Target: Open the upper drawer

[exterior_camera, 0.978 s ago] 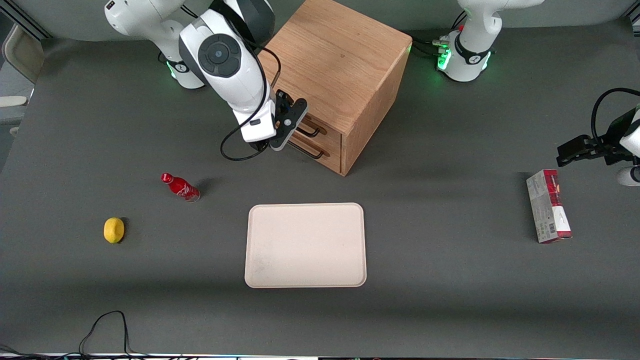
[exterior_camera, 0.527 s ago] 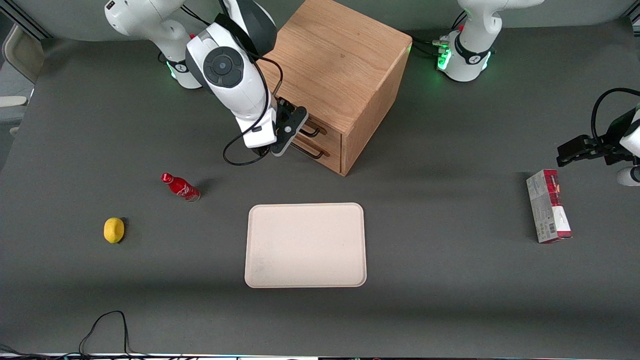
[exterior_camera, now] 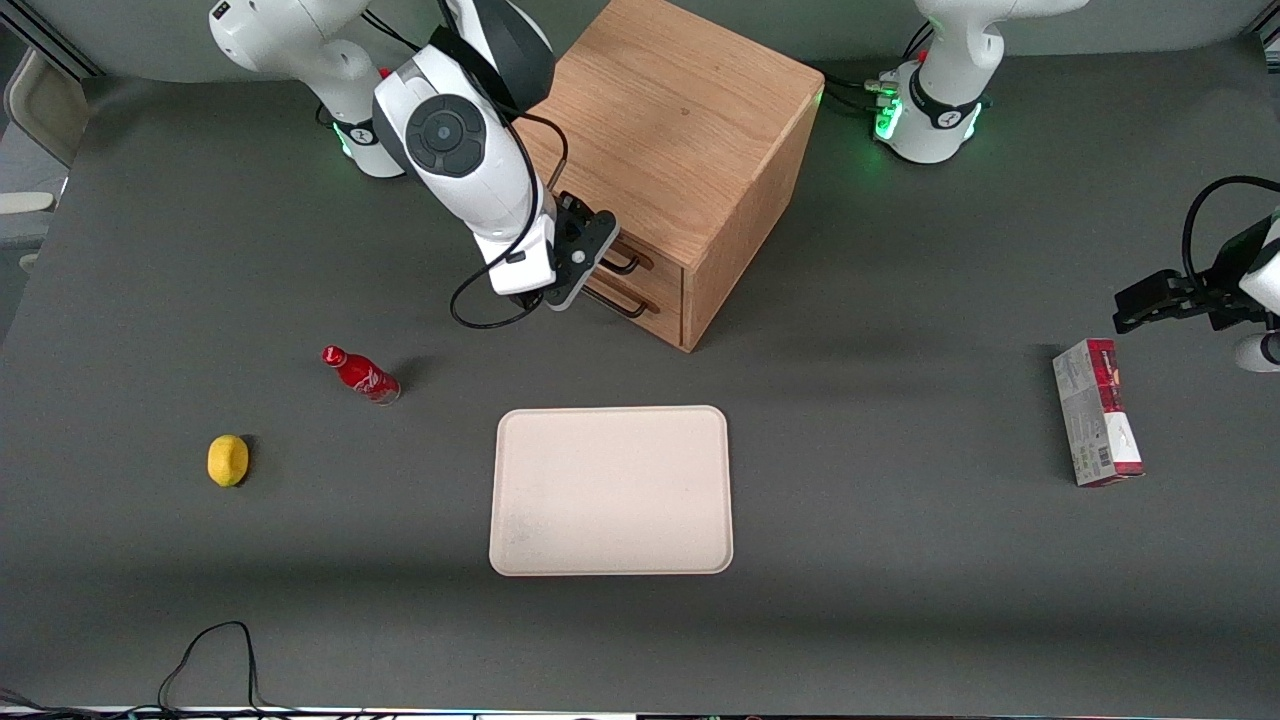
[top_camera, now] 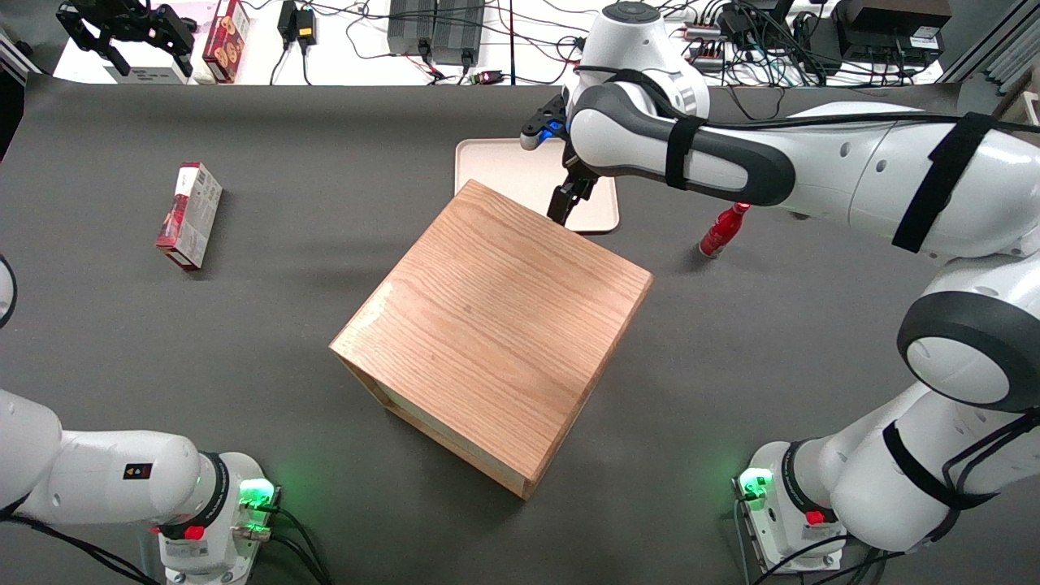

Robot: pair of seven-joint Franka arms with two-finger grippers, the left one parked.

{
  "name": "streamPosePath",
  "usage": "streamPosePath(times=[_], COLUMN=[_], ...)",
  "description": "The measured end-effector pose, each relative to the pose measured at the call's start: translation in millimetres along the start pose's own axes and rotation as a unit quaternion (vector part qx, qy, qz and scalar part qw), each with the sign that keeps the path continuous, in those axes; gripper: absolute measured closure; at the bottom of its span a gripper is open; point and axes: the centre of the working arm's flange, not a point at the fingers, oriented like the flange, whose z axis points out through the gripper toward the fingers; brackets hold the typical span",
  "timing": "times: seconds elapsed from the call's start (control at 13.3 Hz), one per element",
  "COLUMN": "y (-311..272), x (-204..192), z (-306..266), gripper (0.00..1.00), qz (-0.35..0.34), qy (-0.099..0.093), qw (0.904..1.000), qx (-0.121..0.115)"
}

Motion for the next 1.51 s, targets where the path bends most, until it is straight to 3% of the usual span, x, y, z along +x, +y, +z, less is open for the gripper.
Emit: streamPosePath(times=[0.75, 1.51], y=[7.0, 22.9], x=[-0.2, -2.5], z=[35.1, 33.2], gripper=[0.0, 0.0], qz=[0.0, 0.01], qy=[-0.013, -0.008], qw=[0.9999, 0.9999], qx=[0.001, -0.01])
